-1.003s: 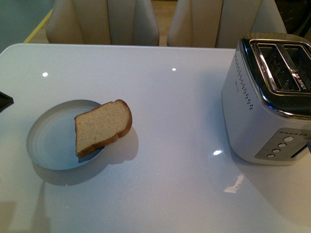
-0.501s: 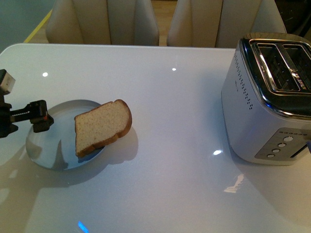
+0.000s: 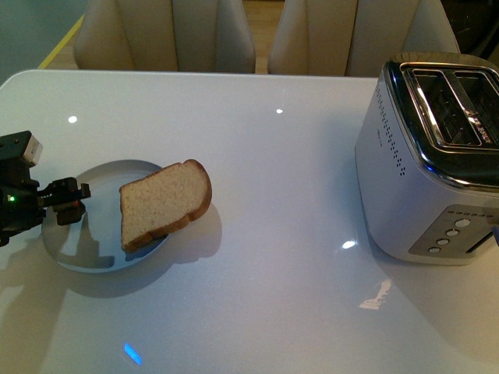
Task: Left arm holds plate, right arm toasts bread
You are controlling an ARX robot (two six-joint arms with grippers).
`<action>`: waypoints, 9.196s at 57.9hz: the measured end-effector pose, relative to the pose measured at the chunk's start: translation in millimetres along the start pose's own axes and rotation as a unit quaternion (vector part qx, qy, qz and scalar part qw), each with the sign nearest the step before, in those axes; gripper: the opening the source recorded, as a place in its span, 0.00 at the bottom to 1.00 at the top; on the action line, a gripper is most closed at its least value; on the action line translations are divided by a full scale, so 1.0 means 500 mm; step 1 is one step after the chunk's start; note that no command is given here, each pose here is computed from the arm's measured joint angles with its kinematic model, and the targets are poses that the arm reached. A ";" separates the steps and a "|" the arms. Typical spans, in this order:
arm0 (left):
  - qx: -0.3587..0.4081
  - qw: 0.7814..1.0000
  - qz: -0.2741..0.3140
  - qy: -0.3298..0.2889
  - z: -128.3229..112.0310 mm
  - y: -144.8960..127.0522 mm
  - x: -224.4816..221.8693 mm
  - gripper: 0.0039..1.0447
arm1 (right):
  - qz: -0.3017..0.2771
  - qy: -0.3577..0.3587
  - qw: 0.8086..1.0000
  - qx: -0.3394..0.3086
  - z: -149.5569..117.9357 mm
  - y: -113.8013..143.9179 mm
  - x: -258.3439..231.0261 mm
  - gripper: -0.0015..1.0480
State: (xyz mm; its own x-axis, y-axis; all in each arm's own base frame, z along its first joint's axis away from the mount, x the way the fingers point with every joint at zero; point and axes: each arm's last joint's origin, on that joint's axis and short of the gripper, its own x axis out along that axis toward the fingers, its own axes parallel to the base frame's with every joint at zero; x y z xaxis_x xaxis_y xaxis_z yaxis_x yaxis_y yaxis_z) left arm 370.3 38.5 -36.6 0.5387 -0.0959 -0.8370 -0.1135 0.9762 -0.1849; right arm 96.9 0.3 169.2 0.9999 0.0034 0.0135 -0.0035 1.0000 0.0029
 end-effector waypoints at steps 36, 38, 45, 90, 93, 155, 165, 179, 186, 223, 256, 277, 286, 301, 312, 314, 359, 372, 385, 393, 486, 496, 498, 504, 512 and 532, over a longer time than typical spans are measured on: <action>-0.120 0.991 -0.060 0.018 -0.016 0.038 -0.031 0.03 | 0.000 0.000 1.000 0.000 0.000 0.000 0.000 0.91; -0.125 0.990 -0.059 0.017 -0.016 0.043 -0.037 0.03 | 0.000 0.000 1.000 0.000 0.000 0.000 0.000 0.91; -0.142 0.988 -0.064 0.009 -0.012 0.054 -0.064 0.03 | 0.000 0.000 1.000 0.000 0.000 0.000 0.000 0.91; -0.144 0.975 -0.158 -0.069 0.115 -0.173 -0.337 0.03 | 0.000 0.000 1.000 0.000 0.000 0.000 0.000 0.91; -0.136 0.975 -0.164 -0.068 0.117 -0.197 -0.345 0.03 | 0.000 0.000 1.000 0.000 0.000 0.000 0.000 0.91; -0.074 0.966 -0.241 -0.046 0.106 -0.404 -0.413 0.03 | 0.009 0.016 1.000 0.004 -0.002 0.000 0.001 0.91; -0.074 0.966 -0.244 -0.045 0.106 -0.405 -0.414 0.03 | 0.084 0.243 0.964 0.073 -0.020 0.013 0.003 0.91; -0.075 0.966 -0.243 -0.047 0.107 -0.405 -0.415 0.03 | 0.146 0.225 0.953 0.144 0.028 0.030 0.043 0.91; -0.074 0.966 -0.243 -0.047 0.106 -0.405 -0.415 0.03 | 0.179 0.204 0.945 0.184 0.062 0.043 0.080 0.91; -0.075 0.966 -0.243 -0.047 0.106 -0.405 -0.415 0.03 | 0.182 0.188 0.917 0.302 0.065 0.097 0.310 0.91; -0.075 0.966 -0.243 -0.047 0.106 -0.405 -0.415 0.03 | 0.197 0.181 0.903 0.337 0.055 0.117 0.333 0.51; -0.075 0.966 -0.243 -0.047 0.106 -0.405 -0.415 0.03 | 0.209 0.148 0.901 0.349 0.094 0.109 0.318 0.02; -0.075 0.966 -0.243 -0.047 0.106 -0.405 -0.415 0.03 | 0.211 0.132 0.906 0.342 0.114 0.103 0.306 0.02; -0.075 0.966 -0.243 -0.047 0.106 -0.405 -0.415 0.03 | 0.185 0.068 0.940 0.277 0.180 0.083 0.281 0.02; -0.075 0.966 -0.243 -0.047 0.106 -0.405 -0.415 0.03 | 0.135 0.010 0.966 0.219 0.234 0.051 0.275 0.02; -0.075 0.966 -0.243 -0.047 0.106 -0.405 -0.415 0.03 | 0.121 0.002 0.971 0.204 0.238 0.047 0.275 0.02; -0.075 0.966 -0.243 -0.046 0.106 -0.405 -0.415 0.03 | 0.028 0.098 0.995 -0.015 0.029 0.027 0.336 0.02; -0.075 0.966 -0.244 -0.047 0.106 -0.405 -0.415 0.03 | 0.021 0.112 0.993 -0.016 0.007 0.026 0.345 0.02; -0.075 0.966 -0.244 -0.047 0.106 -0.405 -0.415 0.03 | 0.016 0.120 0.992 -0.017 -0.007 0.029 0.350 0.02; -0.075 0.966 -0.243 -0.047 0.107 -0.405 -0.415 0.03 | 0.019 0.125 0.992 -0.017 -0.016 0.035 0.353 0.02; -0.076 0.966 -0.244 -0.046 0.106 -0.405 -0.415 0.03 | -0.018 0.056 0.996 -0.063 0.129 0.024 0.250 0.91; -0.076 0.966 -0.244 -0.046 0.106 -0.405 -0.415 0.03 | -0.014 0.035 0.998 -0.054 0.160 0.015 0.195 0.89; -0.076 0.966 -0.244 -0.046 0.106 -0.405 -0.416 0.03 | 0.000 0.015 0.999 -0.042 0.161 0.010 0.191 0.85; -0.076 0.966 -0.244 -0.047 0.107 -0.405 -0.416 0.03 | -0.003 0.010 1.000 -0.016 0.118 0.000 0.166 0.63; -0.076 0.966 -0.245 -0.047 0.107 -0.405 -0.416 0.03 | -0.001 0.013 1.000 -0.009 0.081 0.000 0.136 0.37; -0.076 0.966 -0.244 -0.047 0.107 -0.405 -0.416 0.03 | -0.001 0.010 1.000 -0.006 0.042 0.000 0.095 0.02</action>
State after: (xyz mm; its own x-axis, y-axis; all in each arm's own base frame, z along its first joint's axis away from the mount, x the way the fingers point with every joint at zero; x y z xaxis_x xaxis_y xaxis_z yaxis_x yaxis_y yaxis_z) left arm 325.8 -129.0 202.5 0.6312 -0.5131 -0.5817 0.0562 0.7782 -0.6255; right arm 143.9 0.4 190.8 1.0000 0.0008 -0.0071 -0.0008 0.9999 -0.0101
